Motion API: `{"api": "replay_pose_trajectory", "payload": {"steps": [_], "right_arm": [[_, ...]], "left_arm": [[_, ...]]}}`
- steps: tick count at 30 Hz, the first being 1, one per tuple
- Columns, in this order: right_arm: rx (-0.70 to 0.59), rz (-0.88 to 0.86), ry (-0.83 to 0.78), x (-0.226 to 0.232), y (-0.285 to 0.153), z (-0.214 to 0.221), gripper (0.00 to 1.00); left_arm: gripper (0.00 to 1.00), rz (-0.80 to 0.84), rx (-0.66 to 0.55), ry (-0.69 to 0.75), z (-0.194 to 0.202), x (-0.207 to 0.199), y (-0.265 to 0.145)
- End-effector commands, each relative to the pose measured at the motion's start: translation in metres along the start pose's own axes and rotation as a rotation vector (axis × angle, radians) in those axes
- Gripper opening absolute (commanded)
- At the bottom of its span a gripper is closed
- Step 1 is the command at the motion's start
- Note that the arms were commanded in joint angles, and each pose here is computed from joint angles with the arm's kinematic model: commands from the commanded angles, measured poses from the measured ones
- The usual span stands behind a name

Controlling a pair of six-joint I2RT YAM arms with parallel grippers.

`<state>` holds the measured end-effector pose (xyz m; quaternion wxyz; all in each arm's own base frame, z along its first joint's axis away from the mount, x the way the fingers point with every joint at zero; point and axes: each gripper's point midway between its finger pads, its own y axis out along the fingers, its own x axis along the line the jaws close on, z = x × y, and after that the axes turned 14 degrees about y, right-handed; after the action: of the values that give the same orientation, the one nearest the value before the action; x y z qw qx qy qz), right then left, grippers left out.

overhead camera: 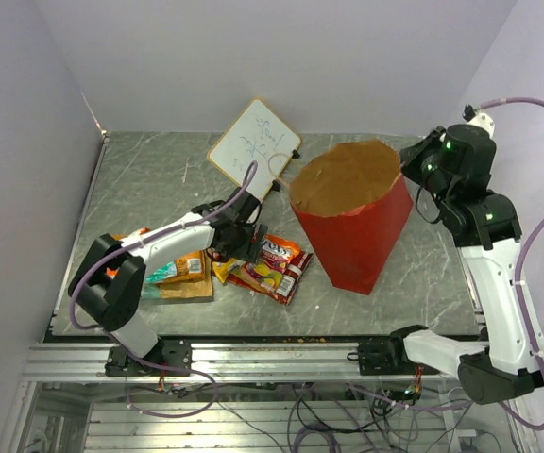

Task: Take the snacks out of the paper bag
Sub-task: Place the snack at the center of the board, then reset both arms

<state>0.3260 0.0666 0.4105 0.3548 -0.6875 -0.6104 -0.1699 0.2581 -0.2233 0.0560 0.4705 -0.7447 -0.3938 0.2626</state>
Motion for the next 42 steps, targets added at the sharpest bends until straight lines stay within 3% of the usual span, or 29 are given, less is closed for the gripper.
{"api": "replay_pose_trajectory", "payload": {"steps": [1, 6, 9, 16, 18, 21, 24, 29, 34, 42], "right_arm": [[-0.154, 0.252, -0.071, -0.067, -0.011, -0.014, 0.0], [-0.178, 0.5, -0.213, -0.141, -0.028, -0.001, 0.0], [-0.166, 0.562, -0.239, -0.166, -0.043, 0.009, 0.0], [-0.161, 0.627, -0.196, -0.195, -0.067, 0.025, 0.04], [-0.165, 0.623, -0.187, -0.194, -0.073, 0.022, 0.09], [-0.158, 0.57, -0.182, -0.182, -0.08, 0.016, 0.28], [-0.15, 0.519, -0.183, -0.17, -0.093, 0.008, 0.54], [-0.19, 0.391, -0.174, -0.143, -0.119, -0.016, 0.97], [-0.25, 0.245, -0.157, -0.097, -0.133, -0.051, 1.0], [-0.272, -0.037, -0.189, 0.005, -0.117, -0.098, 1.0]], "left_arm": [[0.89, 0.051, -0.119, -0.032, -0.033, -0.009, -0.036], [0.94, 0.094, -0.182, -0.051, -0.048, -0.017, -0.064], [0.92, 0.081, -0.188, -0.058, -0.055, -0.015, -0.079], [0.91, 0.08, -0.318, -0.055, -0.111, -0.016, -0.136], [0.91, 0.075, -0.37, -0.065, -0.128, -0.015, -0.154], [0.9, -0.028, -0.416, -0.108, -0.146, 0.003, -0.179], [0.91, -0.153, -0.442, -0.178, -0.154, 0.026, -0.204], [0.9, -0.224, -0.571, -0.231, -0.163, 0.043, -0.252], [0.92, -0.283, -0.739, -0.271, -0.164, 0.06, -0.314], [0.91, -0.359, -1.068, -0.27, -0.144, 0.084, -0.441]]}}
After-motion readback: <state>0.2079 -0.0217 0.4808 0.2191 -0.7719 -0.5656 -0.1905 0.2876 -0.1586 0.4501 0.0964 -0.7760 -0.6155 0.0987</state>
